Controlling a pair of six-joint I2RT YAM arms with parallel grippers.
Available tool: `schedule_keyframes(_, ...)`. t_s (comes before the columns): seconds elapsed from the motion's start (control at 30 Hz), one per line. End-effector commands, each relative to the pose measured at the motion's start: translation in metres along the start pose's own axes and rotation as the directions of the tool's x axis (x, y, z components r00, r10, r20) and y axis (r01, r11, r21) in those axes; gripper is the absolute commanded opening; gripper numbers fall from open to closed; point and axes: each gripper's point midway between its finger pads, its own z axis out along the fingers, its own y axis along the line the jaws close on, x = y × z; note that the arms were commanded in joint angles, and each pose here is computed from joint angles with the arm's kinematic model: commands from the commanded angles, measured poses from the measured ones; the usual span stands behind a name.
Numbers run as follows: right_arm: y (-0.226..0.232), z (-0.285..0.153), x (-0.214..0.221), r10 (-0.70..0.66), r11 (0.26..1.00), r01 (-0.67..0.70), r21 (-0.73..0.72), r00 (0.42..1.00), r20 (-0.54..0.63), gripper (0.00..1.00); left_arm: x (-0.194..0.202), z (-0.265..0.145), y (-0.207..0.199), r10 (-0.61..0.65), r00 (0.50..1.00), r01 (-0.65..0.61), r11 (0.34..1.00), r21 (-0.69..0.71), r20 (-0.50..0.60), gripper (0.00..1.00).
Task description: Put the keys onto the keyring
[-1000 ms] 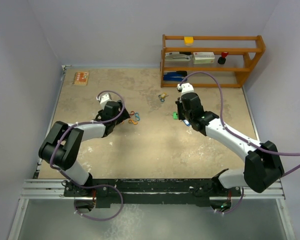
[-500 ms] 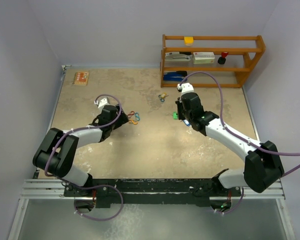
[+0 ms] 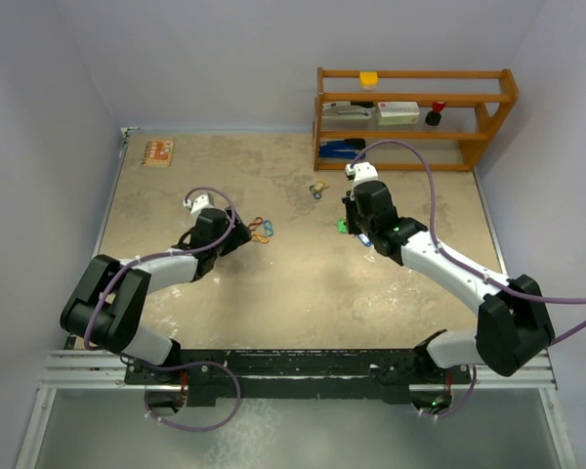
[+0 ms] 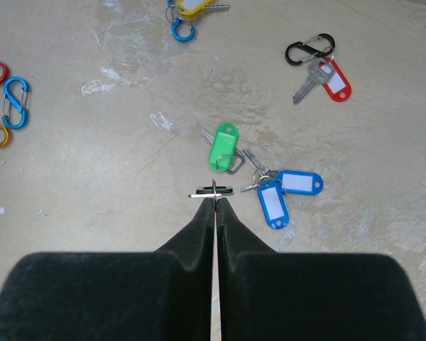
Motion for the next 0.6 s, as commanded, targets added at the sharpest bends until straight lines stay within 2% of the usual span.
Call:
schedule_keyframes(0.0,0.002,0.000,-0.005,-0.003,1.000,0.003,-0.007,1.000,0.026,0.00,0.010,-0.004,0.002,-0.003,0.999,0.003,1.000,0.009,-0.035,0.82)
schedule_keyframes(0.37,0.003,0.000,-0.004,-0.003,1.000,0.003,-0.009,1.000,0.026,0.00,0.006,-0.007,0.034,0.122,0.992,-0.123,0.975,-0.187,-0.019,0.77)
schedule_keyframes(0.57,0.003,0.000,-0.004,-0.004,1.000,0.004,-0.007,1.000,0.025,0.00,0.014,-0.005,0.023,0.152,0.988,-0.153,0.974,-0.164,-0.023,0.77)
